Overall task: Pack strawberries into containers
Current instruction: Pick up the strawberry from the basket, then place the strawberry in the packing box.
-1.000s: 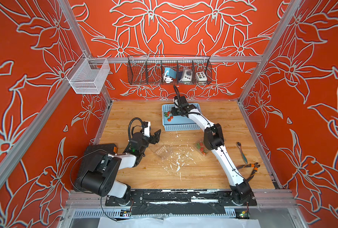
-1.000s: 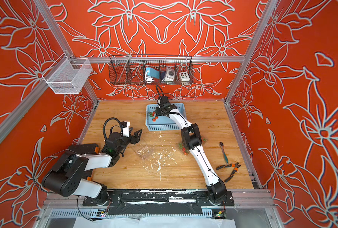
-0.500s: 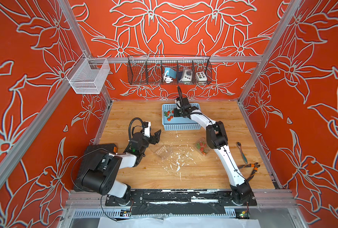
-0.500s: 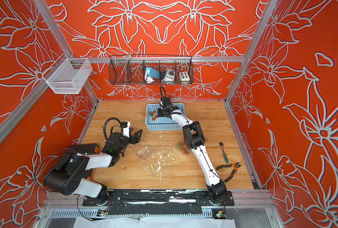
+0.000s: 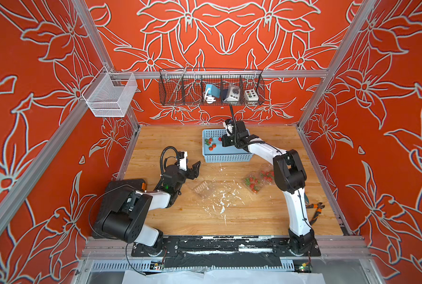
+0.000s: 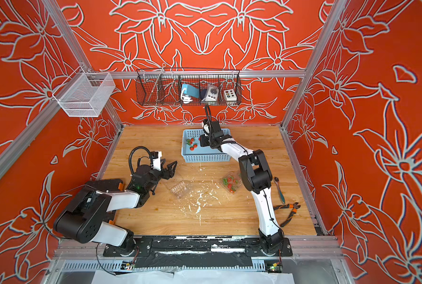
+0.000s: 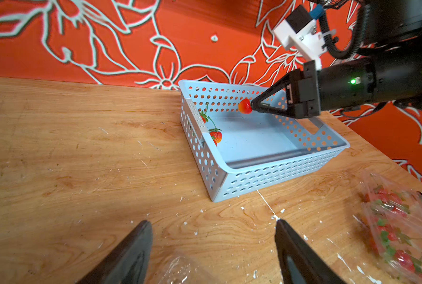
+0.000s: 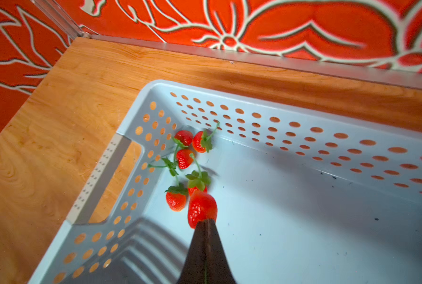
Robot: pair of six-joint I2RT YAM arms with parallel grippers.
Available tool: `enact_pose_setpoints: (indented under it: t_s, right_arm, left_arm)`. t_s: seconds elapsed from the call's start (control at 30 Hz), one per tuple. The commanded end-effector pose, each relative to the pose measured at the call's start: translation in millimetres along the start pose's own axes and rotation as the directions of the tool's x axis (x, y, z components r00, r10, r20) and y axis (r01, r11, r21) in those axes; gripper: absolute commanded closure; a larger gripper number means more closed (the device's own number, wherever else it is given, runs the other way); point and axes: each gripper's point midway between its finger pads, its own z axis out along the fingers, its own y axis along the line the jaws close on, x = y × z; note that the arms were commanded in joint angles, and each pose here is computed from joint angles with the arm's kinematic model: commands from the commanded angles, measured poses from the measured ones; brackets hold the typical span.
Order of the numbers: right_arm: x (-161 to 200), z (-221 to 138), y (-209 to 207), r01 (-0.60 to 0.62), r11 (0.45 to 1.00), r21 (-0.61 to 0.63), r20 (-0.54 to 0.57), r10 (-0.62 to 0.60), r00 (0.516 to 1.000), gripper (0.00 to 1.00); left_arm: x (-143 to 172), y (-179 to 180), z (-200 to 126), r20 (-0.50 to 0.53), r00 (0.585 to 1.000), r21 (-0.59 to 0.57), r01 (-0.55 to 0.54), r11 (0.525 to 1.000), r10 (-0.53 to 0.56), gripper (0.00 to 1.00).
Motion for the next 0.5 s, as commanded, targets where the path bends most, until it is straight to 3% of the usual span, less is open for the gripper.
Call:
enact_pose_setpoints:
  t_s: [0.0,0.17,0.47]
  right_arm:
    - [-10,-32,31,0.08,0.995,-0.061,0.044,-0.077,0.996,1.0]
    - [22,-75,82,0.189,0.971,-0.147,0.017,-0.188,0.982,1.0]
    - [113,-111,154,0.316,0.881,-0.351,-0.188,-0.397,0.898,1.0]
  left_arm:
    - [-13,7,1,0.033,0.999,-0.031,0.012,0.999,-0.011,0.22]
    - [-12,18,2,0.028,0.998,-0.067,0.05,0.997,-0.048,0.22]
    - [-6,31,3,0.015,0.995,-0.107,0.099,0.989,-0.098,0.22]
